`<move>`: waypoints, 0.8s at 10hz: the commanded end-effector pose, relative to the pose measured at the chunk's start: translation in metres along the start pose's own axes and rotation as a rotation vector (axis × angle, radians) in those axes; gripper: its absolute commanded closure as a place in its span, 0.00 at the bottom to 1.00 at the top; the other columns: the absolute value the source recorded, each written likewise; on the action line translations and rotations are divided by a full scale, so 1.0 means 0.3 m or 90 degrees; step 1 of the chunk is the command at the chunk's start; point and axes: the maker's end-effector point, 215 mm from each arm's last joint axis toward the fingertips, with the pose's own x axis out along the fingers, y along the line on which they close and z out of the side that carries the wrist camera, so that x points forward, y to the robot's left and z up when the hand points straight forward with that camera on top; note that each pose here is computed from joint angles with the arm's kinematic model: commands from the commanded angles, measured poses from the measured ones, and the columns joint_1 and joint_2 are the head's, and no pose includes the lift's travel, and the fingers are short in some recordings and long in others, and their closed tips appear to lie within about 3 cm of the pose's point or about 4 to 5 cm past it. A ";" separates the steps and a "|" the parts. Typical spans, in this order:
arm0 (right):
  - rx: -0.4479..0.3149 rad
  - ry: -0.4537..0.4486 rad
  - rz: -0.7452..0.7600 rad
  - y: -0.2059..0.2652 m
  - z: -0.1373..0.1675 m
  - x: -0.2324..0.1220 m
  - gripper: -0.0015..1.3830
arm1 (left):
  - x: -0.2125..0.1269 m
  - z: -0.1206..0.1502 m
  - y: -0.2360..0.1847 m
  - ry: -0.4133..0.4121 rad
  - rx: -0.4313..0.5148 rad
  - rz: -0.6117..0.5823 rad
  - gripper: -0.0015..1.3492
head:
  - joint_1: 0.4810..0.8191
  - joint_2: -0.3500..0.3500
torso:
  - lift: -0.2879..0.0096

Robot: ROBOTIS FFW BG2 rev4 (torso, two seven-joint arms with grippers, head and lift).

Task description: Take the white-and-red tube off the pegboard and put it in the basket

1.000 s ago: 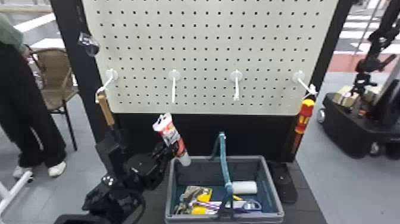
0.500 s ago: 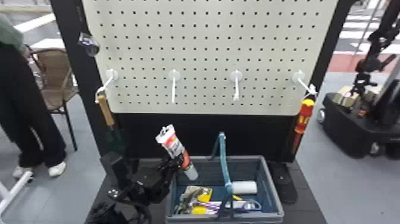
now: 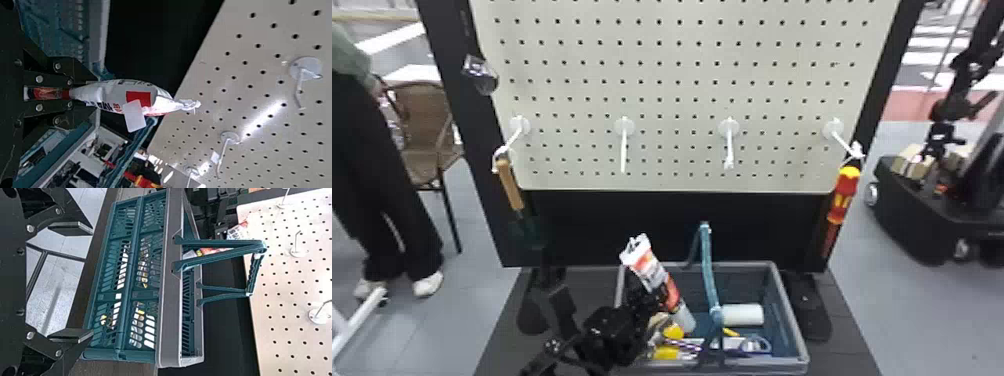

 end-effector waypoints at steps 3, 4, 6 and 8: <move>0.002 0.000 0.003 0.008 -0.003 0.006 0.26 | 0.025 -0.002 -0.032 -0.016 0.030 -0.015 0.10 | 0.20 0.50 | 0.63; 0.002 0.000 0.003 0.008 -0.003 0.006 0.26 | 0.024 0.004 -0.030 -0.019 0.036 -0.014 0.04 | 0.20 0.50 | 0.63; 0.003 0.001 0.003 0.008 -0.004 0.006 0.26 | 0.022 -0.003 -0.025 -0.014 0.034 -0.013 0.06 | 0.20 0.50 | 0.63; 0.004 0.002 0.004 0.009 -0.005 0.006 0.26 | 0.024 -0.003 -0.027 -0.014 0.033 -0.013 0.06 | 0.20 0.50 | 0.63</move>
